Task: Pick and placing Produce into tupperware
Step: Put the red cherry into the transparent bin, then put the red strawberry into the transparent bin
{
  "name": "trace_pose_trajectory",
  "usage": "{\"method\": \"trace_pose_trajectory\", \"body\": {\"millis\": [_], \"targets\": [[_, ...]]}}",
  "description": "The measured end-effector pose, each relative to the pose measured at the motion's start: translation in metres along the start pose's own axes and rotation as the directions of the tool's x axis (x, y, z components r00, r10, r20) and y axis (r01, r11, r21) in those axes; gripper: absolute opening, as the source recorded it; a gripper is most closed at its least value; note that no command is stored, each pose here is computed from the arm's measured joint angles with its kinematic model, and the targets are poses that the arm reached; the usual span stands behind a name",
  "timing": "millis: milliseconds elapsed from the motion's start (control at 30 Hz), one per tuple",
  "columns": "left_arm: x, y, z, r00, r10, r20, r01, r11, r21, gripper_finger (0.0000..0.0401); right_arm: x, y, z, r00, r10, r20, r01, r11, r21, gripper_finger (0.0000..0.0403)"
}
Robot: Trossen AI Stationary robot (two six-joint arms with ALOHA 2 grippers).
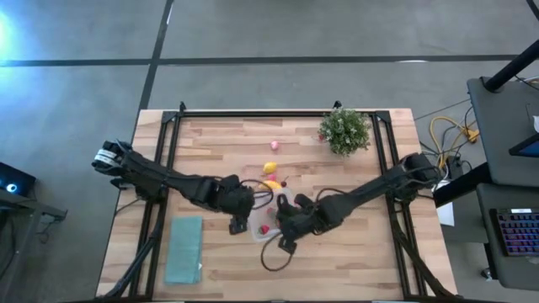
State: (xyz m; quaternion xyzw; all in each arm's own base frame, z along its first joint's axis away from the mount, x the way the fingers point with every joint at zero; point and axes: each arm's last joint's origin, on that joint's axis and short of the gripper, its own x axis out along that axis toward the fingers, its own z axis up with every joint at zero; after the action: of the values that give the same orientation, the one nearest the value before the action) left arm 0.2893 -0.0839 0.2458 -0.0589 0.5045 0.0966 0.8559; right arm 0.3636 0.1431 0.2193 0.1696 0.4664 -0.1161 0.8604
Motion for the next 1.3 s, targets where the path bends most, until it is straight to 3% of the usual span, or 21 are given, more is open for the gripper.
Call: {"method": "trace_pose_trajectory", "body": {"millis": [300,400,467,567,633,833,1000,1300], "targets": [[-0.003,-0.007,-0.033,0.999,0.015,-0.045,-0.020,0.993,-0.120,0.0274,0.004,-0.001,0.002,0.999,-0.042,0.024,0.042,0.999,-0.007,0.0211],[0.000,-0.004,-0.047,0.998,0.018,-0.068,-0.031,0.978,-0.207,0.0274,-0.001,-0.002,0.005,0.993,-0.094,0.065,0.095,0.995,-0.011,0.0241],[0.003,-0.001,-0.053,0.995,0.014,-0.098,-0.046,0.944,-0.327,0.0274,-0.007,-0.002,0.007,0.988,-0.133,0.076,0.134,0.991,-0.012,0.0258],[0.004,0.005,-0.057,0.989,-0.038,-0.141,-0.045,0.839,-0.542,0.0274,-0.015,-0.005,0.009,0.981,-0.189,0.051,0.189,0.982,0.012,0.0277],[0.004,0.006,-0.057,0.989,-0.050,-0.141,-0.048,0.789,-0.613,0.0274,-0.020,-0.008,0.009,0.970,-0.241,0.029,0.240,0.970,0.043,0.0285],[0.014,0.001,-0.054,0.991,-0.059,-0.116,-0.026,0.783,-0.621,0.0274,-0.039,-0.019,0.009,0.912,-0.407,0.042,0.395,0.903,0.169,0.0294],[0.038,-0.006,-0.056,0.989,-0.047,-0.138,-0.049,0.788,-0.614,0.0274,-0.059,-0.027,0.010,0.871,-0.486,0.072,0.449,0.846,0.287,0.0292],[0.064,-0.010,-0.063,0.976,0.003,-0.219,-0.135,0.799,-0.586,0.0274,-0.080,-0.031,0.007,0.867,-0.493,0.075,0.444,0.831,0.335,0.0288]]}}
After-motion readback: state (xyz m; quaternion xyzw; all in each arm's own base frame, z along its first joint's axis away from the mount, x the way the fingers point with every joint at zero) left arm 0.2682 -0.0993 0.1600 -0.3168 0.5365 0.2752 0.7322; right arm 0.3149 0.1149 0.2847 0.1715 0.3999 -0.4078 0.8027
